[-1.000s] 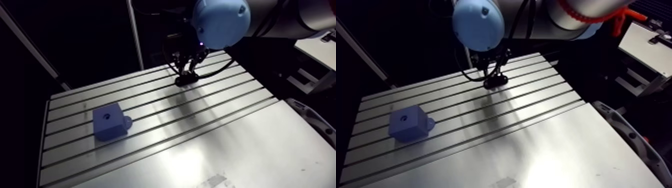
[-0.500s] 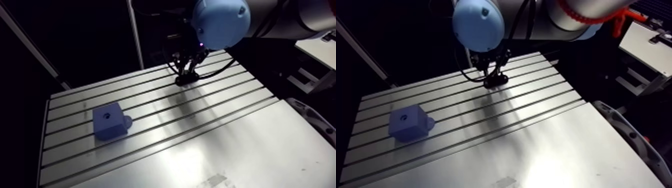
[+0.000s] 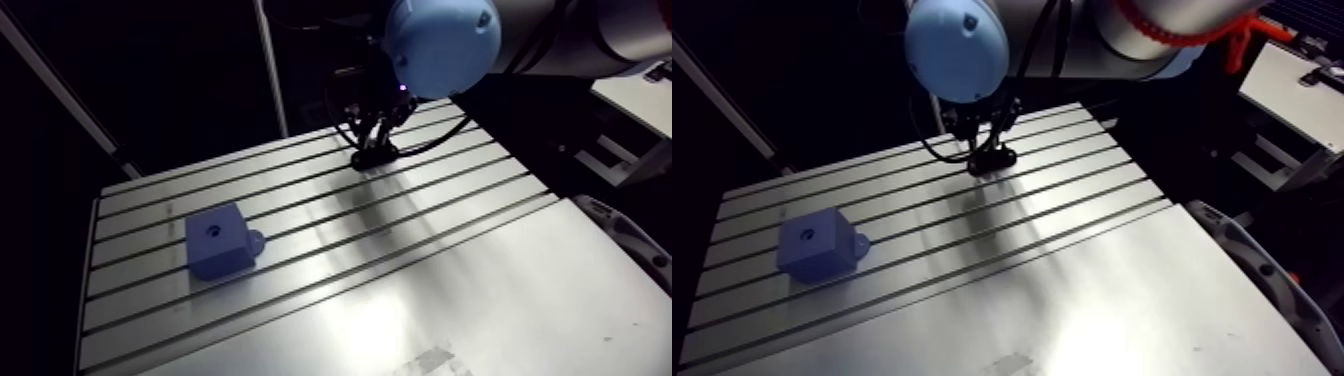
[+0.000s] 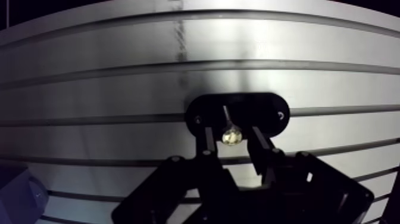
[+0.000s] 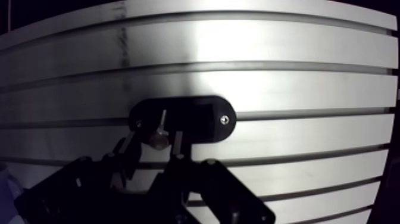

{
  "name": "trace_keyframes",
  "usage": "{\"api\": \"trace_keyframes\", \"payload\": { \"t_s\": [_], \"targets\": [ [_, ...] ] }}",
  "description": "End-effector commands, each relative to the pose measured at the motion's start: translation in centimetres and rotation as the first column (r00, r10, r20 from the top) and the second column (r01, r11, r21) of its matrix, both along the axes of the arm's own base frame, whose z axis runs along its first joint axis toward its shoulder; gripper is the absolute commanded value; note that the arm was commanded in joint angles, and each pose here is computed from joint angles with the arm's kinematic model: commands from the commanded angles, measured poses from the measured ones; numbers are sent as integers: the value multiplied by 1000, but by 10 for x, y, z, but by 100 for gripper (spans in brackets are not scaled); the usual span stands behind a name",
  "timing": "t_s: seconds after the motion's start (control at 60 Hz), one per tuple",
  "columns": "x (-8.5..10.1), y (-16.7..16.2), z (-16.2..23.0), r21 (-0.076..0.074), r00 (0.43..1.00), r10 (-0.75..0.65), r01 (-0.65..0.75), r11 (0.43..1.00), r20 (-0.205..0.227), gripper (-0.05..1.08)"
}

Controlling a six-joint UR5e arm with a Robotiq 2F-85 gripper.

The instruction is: Pick up the M10 bolt and insert it into the hex recess until seated.

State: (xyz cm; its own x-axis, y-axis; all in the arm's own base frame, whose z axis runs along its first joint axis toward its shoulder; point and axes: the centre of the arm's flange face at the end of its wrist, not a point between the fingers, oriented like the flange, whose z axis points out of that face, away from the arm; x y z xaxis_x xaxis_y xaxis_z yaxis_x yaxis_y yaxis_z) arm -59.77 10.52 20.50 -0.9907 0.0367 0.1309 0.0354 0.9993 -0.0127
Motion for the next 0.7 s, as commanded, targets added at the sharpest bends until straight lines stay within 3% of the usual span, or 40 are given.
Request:
{"api": "trace_keyframes", "payload": {
  "t_s": [0.017, 0.167, 0.3, 0.7],
  "targets": [
    [-1, 0, -1, 0, 1000, 1, -1, 1000, 1, 59],
    [-2, 0, 0, 2, 1000, 0, 0, 1000, 0, 60],
    [-1, 2, -1, 15, 1000, -1, 1, 1000, 7, 60],
    [0, 1, -2, 14, 1000, 0, 0, 1000, 11, 62]
  ]
}}
